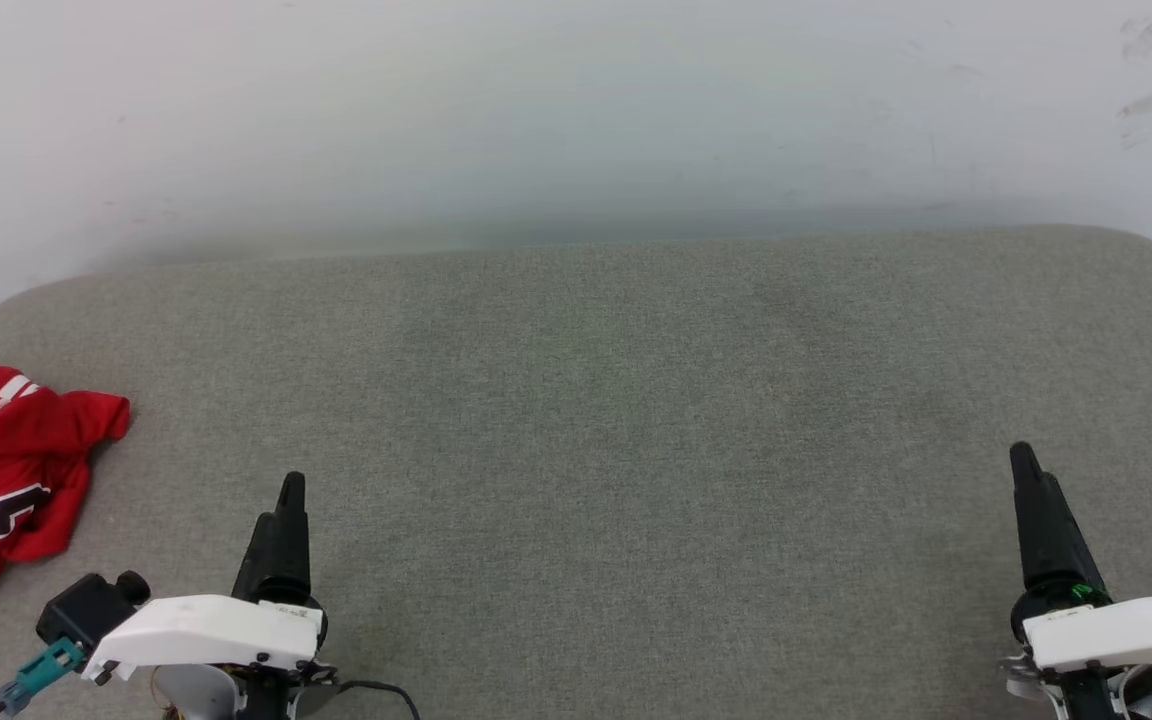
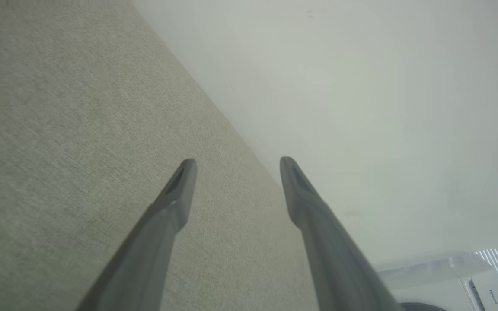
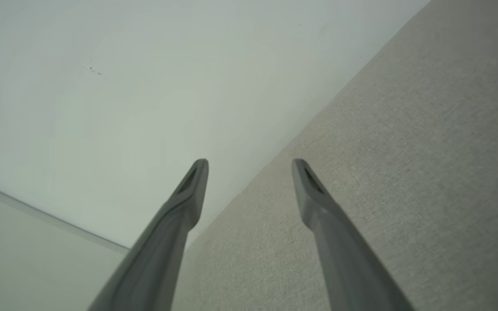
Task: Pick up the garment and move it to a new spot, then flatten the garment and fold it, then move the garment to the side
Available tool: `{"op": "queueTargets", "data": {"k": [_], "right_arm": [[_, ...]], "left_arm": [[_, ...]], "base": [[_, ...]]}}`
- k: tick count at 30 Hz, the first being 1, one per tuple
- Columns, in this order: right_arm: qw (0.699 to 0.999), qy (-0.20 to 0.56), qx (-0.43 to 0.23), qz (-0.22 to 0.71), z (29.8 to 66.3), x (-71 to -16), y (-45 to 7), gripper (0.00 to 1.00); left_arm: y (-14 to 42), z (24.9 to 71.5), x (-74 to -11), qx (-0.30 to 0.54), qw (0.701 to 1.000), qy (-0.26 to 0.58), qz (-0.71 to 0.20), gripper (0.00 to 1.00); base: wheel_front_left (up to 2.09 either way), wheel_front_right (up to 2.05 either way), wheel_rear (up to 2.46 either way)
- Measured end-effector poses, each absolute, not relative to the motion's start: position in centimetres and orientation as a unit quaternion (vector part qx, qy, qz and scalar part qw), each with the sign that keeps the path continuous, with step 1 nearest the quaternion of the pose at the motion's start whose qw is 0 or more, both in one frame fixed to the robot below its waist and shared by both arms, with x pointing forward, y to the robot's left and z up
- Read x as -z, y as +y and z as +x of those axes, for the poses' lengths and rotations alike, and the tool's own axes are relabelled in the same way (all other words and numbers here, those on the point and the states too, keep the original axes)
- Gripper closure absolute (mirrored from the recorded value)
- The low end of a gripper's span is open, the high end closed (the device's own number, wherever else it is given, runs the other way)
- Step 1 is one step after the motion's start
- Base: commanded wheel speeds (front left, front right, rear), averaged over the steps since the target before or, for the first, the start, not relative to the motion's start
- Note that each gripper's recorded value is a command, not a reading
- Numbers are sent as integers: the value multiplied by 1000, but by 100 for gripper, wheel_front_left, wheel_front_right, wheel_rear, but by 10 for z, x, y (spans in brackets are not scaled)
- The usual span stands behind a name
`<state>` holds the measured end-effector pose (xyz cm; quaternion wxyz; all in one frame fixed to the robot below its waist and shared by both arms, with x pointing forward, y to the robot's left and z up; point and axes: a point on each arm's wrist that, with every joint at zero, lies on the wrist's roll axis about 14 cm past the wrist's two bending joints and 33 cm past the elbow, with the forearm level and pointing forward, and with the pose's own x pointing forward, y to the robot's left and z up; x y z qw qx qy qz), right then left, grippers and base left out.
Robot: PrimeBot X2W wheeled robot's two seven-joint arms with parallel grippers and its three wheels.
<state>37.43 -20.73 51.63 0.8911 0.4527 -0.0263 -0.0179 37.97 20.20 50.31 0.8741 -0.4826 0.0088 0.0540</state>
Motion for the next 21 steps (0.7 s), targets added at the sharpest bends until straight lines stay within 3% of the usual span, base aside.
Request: {"op": "queueTargets", "data": {"k": [10, 21], "right_arm": [[934, -24, 10, 357, 370, -516, -201, 0], [957, -30, 2, 287, 367, -518, -195, 0]], "left_arm": [[199, 376, -501, -61, 917, 14, -395, 0], [194, 376, -511, -52, 946, -5, -319, 0]], "base": [[0, 0, 0], [0, 0, 0]]}}
